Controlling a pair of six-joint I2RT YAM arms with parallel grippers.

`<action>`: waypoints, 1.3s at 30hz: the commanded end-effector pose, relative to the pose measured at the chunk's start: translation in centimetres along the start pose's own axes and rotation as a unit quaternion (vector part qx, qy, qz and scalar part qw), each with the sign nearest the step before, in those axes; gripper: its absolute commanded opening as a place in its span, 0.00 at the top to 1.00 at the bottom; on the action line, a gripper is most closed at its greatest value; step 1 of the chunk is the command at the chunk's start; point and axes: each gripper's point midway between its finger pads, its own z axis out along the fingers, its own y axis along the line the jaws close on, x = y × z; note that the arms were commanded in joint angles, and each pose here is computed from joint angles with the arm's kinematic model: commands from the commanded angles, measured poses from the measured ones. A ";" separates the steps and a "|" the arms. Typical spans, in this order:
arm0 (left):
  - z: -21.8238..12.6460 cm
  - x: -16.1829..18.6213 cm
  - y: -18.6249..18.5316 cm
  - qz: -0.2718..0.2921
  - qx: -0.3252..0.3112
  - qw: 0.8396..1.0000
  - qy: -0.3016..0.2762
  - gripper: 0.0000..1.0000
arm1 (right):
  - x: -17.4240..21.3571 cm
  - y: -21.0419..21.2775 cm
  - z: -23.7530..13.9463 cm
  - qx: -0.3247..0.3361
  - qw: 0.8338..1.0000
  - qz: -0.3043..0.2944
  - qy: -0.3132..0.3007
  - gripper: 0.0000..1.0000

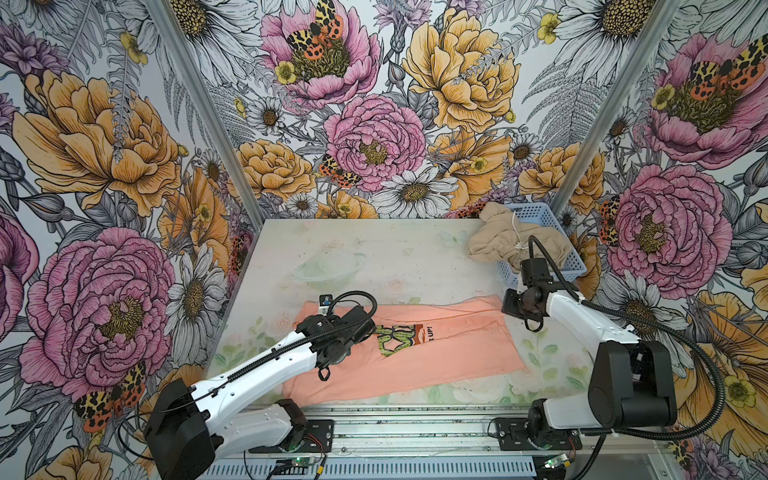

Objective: Fold and stack the mixed laundry pile

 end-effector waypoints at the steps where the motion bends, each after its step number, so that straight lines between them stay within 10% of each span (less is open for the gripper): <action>1: 0.3 1.0 -0.1 -0.002 -0.003 1.000 0.015 1.00 | 0.9 -0.8 0.3 0.010 1.000 0.016 0.008 1.00; 13: 0.8 2.2 -0.9 0.012 -0.004 0.999 0.037 1.00 | 2.3 -1.7 2.7 0.039 0.997 0.039 0.046 1.00; 19: 0.9 3.4 -1.2 0.007 0.004 0.998 0.055 1.00 | 2.0 -1.9 1.8 0.041 0.998 0.044 0.031 0.69; 33: 1.2 5.7 -1.1 0.017 -0.011 0.995 0.095 1.00 | 1.2 -1.5 0.6 0.037 0.999 0.034 0.014 0.69; 39: -0.1 5.8 -0.7 -0.006 -0.006 0.996 0.092 0.39 | 0.8 -0.9 0.2 0.031 0.999 0.030 0.008 0.68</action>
